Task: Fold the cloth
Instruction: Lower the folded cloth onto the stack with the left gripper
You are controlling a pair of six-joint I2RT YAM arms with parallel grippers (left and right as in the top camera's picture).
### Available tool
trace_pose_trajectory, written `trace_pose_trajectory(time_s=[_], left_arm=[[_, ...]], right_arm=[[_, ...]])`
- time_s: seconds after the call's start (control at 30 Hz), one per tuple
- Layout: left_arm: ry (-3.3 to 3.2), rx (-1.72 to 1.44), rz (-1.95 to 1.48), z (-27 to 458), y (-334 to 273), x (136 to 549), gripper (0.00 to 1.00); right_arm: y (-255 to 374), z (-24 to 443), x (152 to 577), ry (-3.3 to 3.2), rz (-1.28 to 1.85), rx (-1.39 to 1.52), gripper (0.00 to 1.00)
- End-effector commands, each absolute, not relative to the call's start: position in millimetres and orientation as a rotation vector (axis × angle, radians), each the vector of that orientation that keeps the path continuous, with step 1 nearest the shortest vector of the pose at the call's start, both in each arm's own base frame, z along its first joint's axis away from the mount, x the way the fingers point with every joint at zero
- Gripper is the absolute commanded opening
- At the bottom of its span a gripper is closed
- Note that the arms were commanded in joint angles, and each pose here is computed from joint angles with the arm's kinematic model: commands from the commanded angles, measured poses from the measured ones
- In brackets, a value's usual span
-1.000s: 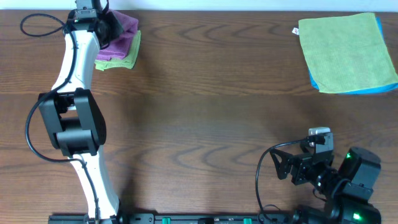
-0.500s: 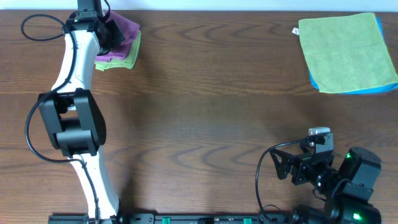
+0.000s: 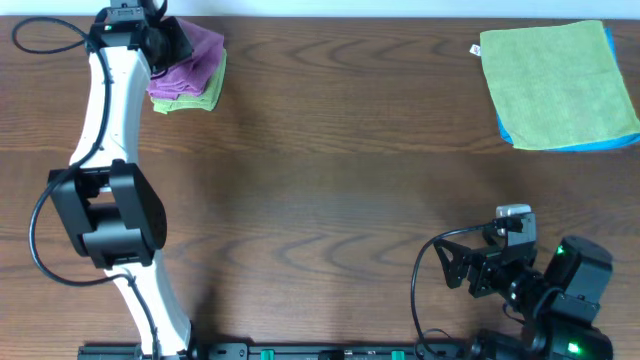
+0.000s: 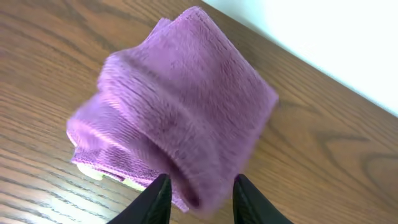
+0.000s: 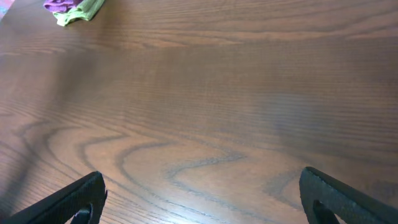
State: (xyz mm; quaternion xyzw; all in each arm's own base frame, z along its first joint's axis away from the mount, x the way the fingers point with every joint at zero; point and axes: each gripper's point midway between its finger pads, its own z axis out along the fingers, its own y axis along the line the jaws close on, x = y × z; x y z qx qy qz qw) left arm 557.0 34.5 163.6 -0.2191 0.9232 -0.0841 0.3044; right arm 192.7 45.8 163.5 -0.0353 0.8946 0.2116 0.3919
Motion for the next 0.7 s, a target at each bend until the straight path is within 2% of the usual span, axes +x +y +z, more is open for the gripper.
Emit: trace_pose_trajectory(time_s=[0.0, 0.4, 0.5, 0.6, 0.67], left_arm=[[2.394, -0.566, -0.223, 190, 37, 558, 0.35], [2.317, -0.534, -0.237, 205, 33, 572, 0.42], [2.279, -0.52, -0.248, 206, 30, 584, 0.29], [2.264, -0.518, -0.256, 193, 27, 597, 0.06], [2.257, -0.515, -0.258, 185, 27, 604, 0.06]], right_arm=[[47, 165, 192, 2.262, 0.556, -0.083, 0.99], [47, 165, 192, 2.262, 0.555, -0.083, 0.99], [47, 165, 192, 2.262, 0.555, -0.083, 0.99], [47, 165, 192, 2.262, 0.555, -0.083, 0.99], [47, 165, 192, 2.262, 0.556, -0.083, 0.99]])
